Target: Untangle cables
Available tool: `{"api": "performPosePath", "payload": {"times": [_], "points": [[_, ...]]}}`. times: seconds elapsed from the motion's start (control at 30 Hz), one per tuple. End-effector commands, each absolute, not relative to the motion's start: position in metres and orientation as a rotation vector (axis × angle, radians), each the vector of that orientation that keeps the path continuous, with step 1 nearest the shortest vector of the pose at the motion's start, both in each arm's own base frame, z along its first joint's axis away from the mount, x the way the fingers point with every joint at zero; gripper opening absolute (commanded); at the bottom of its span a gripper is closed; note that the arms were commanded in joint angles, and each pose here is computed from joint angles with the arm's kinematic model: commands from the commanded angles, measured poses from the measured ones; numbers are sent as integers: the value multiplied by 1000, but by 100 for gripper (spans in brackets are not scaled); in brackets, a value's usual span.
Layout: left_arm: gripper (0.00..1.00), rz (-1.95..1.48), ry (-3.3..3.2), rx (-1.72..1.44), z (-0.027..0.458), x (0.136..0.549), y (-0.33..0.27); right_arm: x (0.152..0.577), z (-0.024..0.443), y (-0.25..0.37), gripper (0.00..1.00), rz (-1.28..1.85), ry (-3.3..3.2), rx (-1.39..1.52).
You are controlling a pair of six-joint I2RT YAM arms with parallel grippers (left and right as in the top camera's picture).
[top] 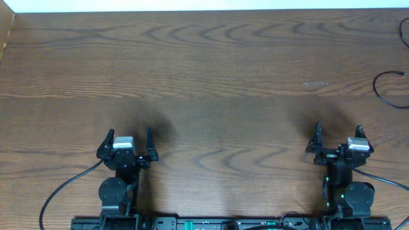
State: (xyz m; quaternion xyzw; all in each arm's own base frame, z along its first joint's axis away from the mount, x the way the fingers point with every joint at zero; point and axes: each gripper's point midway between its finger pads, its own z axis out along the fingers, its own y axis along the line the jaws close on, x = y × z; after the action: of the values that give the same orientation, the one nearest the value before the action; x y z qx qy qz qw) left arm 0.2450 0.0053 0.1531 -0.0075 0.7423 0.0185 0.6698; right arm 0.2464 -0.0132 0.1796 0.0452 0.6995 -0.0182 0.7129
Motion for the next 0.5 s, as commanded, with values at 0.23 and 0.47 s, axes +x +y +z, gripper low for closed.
{"api": "performPosePath", "payload": {"times": [0.23, 0.47], "points": [[98, 63, 1728, -24, 136, 244, 9, 246, 165, -12, 99, -25, 1606, 113], [98, 62, 1728, -23, 136, 244, 9, 246, 159, -12, 99, -30, 1631, 110]]}}
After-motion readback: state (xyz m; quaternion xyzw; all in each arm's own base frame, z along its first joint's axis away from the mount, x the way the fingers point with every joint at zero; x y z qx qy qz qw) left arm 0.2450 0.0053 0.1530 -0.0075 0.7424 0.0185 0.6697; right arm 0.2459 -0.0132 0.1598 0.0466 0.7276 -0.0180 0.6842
